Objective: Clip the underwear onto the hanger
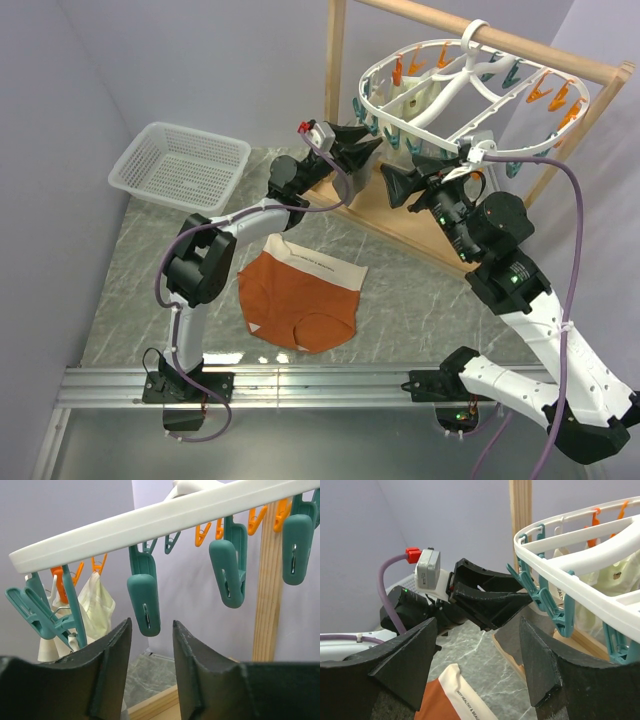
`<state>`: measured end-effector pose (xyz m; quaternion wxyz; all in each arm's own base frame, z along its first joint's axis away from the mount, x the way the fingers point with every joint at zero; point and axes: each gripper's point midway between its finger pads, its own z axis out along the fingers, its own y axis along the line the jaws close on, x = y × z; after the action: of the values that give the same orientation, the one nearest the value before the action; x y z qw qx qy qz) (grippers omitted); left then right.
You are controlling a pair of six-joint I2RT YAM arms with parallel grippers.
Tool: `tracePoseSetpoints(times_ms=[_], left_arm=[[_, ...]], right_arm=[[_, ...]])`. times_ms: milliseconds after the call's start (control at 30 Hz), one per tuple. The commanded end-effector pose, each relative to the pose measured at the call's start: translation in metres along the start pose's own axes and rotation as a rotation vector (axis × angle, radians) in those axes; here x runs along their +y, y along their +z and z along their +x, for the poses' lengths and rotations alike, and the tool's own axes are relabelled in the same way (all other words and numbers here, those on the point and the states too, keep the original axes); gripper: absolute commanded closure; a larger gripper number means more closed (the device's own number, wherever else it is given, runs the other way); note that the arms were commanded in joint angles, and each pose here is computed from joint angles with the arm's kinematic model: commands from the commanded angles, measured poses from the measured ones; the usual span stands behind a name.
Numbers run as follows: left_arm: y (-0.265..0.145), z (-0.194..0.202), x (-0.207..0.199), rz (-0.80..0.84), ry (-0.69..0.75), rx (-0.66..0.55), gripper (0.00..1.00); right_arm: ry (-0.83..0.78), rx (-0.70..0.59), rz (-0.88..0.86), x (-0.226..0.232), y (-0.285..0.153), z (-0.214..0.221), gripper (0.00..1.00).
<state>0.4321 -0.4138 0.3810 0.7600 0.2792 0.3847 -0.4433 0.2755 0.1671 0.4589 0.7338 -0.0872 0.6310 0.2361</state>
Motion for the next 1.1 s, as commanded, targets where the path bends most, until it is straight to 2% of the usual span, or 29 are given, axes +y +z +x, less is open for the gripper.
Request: tracePoseSetpoints(times_ms=[0, 100, 200, 300, 333, 433, 533, 733, 1067], left_arm=[[0.014, -0.037, -0.006, 0.027, 0.022, -0.102, 0.55], [0.018, -0.036, -0.005, 0.026, 0.017, -0.107, 0.56], [0.023, -0.034, -0.002, 0.027, 0.019, -0.105, 0.62], [0.025, -0.032, -0.001, 0.028, 0.021, -0.095, 0.76], [0.025, -0.032, -0.001, 0.028, 0.024, -0.095, 0.85], [0.024, -0.036, 0.001, 0.026, 0.034, -0.081, 1.00], [0.019, -0.048, 0.001, 0.036, 0.061, -0.054, 1.00], [0.003, -0.045, -0.003, 0.051, 0.114, 0.083, 1.00], [0.002, -0.059, -0.010, 0.106, 0.202, 0.225, 1.00]], right_arm=[[0.000, -0.073, 0.004, -0.001, 0.003, -0.016, 0.27], [-0.002, -0.069, 0.008, -0.002, 0.004, -0.013, 0.27], [-0.008, -0.068, 0.022, -0.005, 0.004, -0.011, 0.27], [-0.001, -0.071, 0.045, -0.009, 0.005, -0.011, 0.27], [-0.002, -0.067, 0.053, -0.010, 0.006, -0.009, 0.27], [-0.002, -0.056, 0.071, -0.013, 0.011, -0.005, 0.28], [0.007, -0.047, 0.100, -0.018, 0.018, -0.001, 0.30], [0.051, -0.022, 0.110, -0.016, 0.035, 0.007, 0.35], [0.136, -0.080, 0.100, -0.009, 0.061, -0.018, 0.36]])
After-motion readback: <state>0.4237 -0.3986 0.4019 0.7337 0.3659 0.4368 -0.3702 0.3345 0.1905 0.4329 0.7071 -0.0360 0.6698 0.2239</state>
